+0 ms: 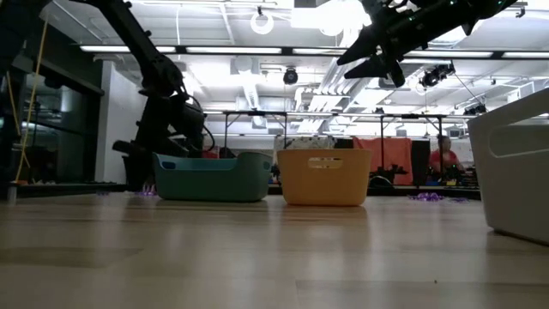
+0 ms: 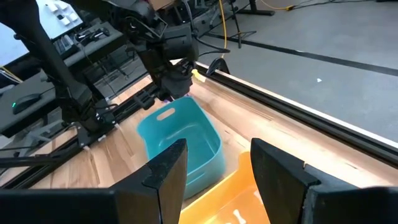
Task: Sort Halloween decoration
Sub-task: Put the white bone toy into the yellow bin
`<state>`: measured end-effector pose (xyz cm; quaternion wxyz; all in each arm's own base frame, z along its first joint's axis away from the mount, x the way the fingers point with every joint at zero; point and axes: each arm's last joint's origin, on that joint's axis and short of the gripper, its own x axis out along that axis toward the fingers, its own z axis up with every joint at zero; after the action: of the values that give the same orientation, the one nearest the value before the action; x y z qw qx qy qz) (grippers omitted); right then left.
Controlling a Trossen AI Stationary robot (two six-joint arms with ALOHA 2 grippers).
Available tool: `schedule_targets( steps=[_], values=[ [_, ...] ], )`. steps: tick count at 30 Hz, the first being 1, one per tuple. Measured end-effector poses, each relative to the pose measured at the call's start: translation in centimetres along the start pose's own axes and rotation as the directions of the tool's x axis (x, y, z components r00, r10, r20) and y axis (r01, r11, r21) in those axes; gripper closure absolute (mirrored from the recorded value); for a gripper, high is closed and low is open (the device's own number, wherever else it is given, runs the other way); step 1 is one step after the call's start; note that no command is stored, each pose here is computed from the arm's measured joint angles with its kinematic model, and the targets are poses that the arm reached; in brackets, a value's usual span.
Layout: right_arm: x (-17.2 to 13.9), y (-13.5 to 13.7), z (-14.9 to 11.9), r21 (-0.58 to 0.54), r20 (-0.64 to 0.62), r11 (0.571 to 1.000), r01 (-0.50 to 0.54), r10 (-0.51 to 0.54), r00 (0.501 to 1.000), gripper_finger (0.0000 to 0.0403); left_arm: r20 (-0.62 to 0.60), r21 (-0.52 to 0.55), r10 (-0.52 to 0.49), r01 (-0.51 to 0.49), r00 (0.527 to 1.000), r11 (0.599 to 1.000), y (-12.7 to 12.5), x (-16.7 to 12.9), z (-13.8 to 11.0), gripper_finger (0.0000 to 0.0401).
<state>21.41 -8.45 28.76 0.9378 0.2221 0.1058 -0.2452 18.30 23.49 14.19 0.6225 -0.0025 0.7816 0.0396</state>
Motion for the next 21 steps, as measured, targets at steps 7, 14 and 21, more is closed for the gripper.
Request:
schedule_targets(
  steps=[7,14,21],
  values=[
    [0.0,0.0,0.0,0.000,0.000,1.000,0.000,0.000,1.000,0.0231,-0.031,0.035,-0.023,0.024,0.999,0.999,-0.6,0.8,-0.4,0.0321],
    [0.0,0.0,0.0,0.000,0.000,1.000,0.000,0.000,1.000,0.0231,-0.024,0.050,-0.008,0.009,1.000,0.999,-0.9,1.6,-0.7,0.0321],
    [0.0,0.0,0.0,0.000,0.000,1.000,0.000,0.000,1.000,0.0231,-0.032,0.064,0.002,0.000,0.999,0.998,-1.0,1.6,-0.5,0.0353]
  ],
)
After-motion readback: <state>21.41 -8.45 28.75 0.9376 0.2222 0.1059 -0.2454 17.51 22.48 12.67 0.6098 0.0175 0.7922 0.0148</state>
